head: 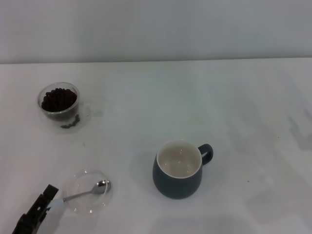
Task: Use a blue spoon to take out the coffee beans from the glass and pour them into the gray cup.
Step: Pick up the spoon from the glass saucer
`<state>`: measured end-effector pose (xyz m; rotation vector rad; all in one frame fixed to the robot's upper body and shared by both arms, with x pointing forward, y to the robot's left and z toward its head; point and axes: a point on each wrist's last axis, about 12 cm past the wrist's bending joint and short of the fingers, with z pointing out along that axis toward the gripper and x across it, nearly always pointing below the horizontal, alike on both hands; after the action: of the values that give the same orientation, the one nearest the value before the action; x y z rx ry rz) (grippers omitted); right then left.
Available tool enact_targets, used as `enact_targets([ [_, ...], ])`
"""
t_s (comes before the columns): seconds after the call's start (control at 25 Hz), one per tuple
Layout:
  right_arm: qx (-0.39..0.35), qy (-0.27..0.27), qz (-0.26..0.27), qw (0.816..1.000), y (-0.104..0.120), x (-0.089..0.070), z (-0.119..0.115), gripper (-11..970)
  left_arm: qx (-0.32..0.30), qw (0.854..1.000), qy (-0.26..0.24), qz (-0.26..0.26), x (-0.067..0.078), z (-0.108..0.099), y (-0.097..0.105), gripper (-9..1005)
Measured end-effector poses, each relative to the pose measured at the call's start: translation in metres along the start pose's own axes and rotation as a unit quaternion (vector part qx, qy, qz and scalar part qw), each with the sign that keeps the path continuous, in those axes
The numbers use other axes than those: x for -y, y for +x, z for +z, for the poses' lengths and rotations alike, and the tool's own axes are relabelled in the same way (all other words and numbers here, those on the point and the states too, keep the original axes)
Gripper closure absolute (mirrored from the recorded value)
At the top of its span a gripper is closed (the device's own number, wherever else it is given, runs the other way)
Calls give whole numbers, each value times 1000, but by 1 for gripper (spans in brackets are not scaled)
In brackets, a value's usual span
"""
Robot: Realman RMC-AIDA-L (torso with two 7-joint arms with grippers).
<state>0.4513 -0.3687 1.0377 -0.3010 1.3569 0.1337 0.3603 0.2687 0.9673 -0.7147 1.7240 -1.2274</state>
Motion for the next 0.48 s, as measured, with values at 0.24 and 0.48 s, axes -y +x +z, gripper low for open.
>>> enact_targets([
  [0.24, -2, 2, 0, 1000, 1, 0, -1, 450, -2, 1000, 5, 2, 1, 4, -2, 380],
  [0.48, -2, 1, 0, 1000, 1, 0, -1, 449, -1, 1000, 6, 1, 2, 6, -3, 394],
])
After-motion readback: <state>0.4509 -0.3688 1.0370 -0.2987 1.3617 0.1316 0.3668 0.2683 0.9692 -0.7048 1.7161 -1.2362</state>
